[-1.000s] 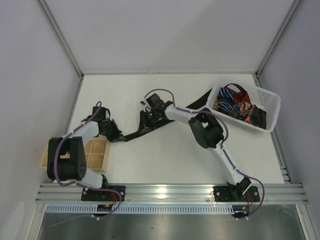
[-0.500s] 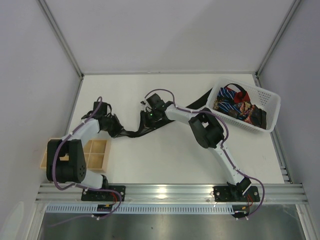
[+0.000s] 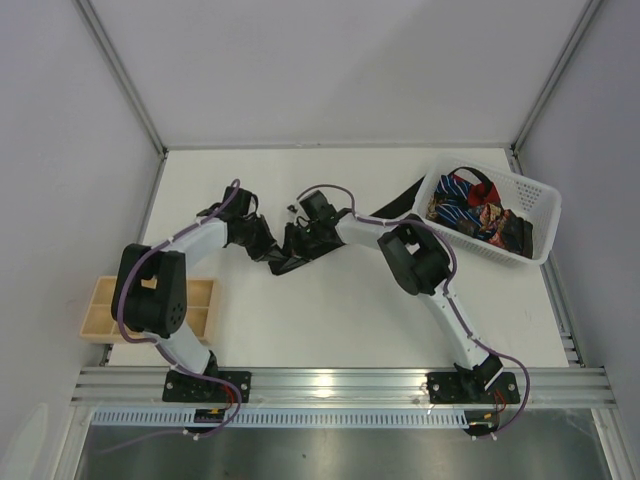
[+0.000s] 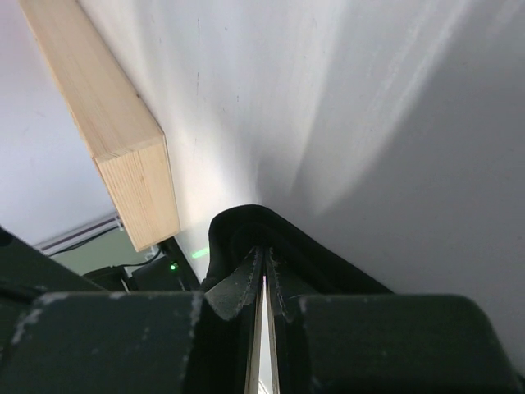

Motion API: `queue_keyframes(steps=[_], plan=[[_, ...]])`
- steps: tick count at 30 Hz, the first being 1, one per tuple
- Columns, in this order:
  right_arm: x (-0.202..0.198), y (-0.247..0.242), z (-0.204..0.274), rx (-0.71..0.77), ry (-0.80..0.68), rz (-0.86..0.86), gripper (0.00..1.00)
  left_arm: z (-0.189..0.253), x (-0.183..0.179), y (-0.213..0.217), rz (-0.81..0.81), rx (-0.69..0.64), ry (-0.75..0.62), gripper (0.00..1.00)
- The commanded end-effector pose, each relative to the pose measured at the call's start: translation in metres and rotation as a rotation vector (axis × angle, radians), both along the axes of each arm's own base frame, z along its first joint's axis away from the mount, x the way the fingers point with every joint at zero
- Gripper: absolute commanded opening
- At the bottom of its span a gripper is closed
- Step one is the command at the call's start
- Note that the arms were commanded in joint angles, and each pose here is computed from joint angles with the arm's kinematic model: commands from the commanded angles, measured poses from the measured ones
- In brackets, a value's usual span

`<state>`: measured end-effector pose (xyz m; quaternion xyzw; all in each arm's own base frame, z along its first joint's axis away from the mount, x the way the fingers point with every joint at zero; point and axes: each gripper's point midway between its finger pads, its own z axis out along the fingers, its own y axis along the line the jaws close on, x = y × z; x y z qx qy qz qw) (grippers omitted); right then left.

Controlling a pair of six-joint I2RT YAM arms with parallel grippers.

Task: Roll the ties
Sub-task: Roll the tie

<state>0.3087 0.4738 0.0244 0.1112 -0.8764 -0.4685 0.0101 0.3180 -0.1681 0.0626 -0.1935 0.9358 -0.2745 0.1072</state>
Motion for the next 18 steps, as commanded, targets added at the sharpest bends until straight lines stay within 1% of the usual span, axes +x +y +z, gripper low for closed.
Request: queue_keyframes(steps=[1,11,18], plan=[[0.003,-0.007,0.011,0.006,-0.004,-0.034,0.10,0.014,0.017,-0.008,0.016,-0.025,-0.047,0.00],[0.019,-0.021,0.045,0.036,-0.038,-0.067,0.10,0.015,0.020,-0.004,0.029,0.001,-0.055,0.00],[0.031,-0.041,0.046,-0.002,-0.063,-0.105,0.09,0.016,0.023,-0.005,0.023,0.000,-0.053,0.00]])
